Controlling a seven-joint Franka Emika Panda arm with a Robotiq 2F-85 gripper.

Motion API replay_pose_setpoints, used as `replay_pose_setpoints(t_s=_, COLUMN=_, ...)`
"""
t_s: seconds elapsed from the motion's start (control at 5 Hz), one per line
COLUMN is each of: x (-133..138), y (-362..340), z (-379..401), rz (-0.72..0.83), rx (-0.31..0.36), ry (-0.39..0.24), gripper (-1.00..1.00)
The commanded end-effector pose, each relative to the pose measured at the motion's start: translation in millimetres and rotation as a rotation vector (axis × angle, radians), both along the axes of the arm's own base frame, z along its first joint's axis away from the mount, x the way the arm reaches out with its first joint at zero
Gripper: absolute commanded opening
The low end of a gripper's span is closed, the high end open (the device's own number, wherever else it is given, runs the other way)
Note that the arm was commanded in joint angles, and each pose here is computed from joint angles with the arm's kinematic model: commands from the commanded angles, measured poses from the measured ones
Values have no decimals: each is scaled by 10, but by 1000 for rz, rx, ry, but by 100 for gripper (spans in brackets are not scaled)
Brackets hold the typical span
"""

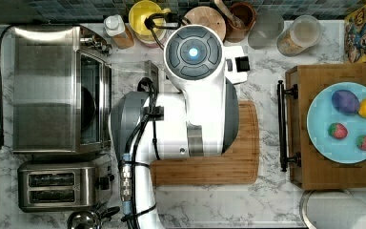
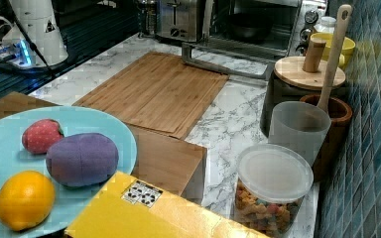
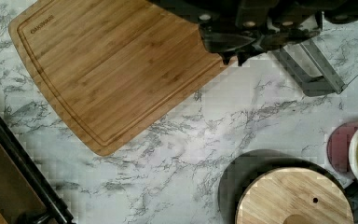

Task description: Close the oven.

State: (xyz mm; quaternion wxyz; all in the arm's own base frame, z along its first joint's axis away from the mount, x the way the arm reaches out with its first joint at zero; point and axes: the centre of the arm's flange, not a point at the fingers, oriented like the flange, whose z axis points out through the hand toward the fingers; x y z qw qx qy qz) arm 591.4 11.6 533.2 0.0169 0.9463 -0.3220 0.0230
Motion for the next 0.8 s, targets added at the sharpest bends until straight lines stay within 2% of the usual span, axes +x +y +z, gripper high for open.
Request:
replay_pose_setpoints(t_s=0.2, x=17, y=27, z=-20, rz=24, rx=-9, ry=0, gripper=-100)
replay_pose_setpoints(t_s=0.4, x=-155, y=-233, z=-322, rz=144, rx=118, ry=-4, gripper=-100)
replay_pose_setpoints(t_s=0.6, x=-346, y=-319, z=-520, rz=194, rx=115, ry=-58, gripper=-100)
replay_pose_setpoints(t_s=0.8, x=-410, y=-412, z=-591, rz=243, rx=183, ry=-105, gripper=-100)
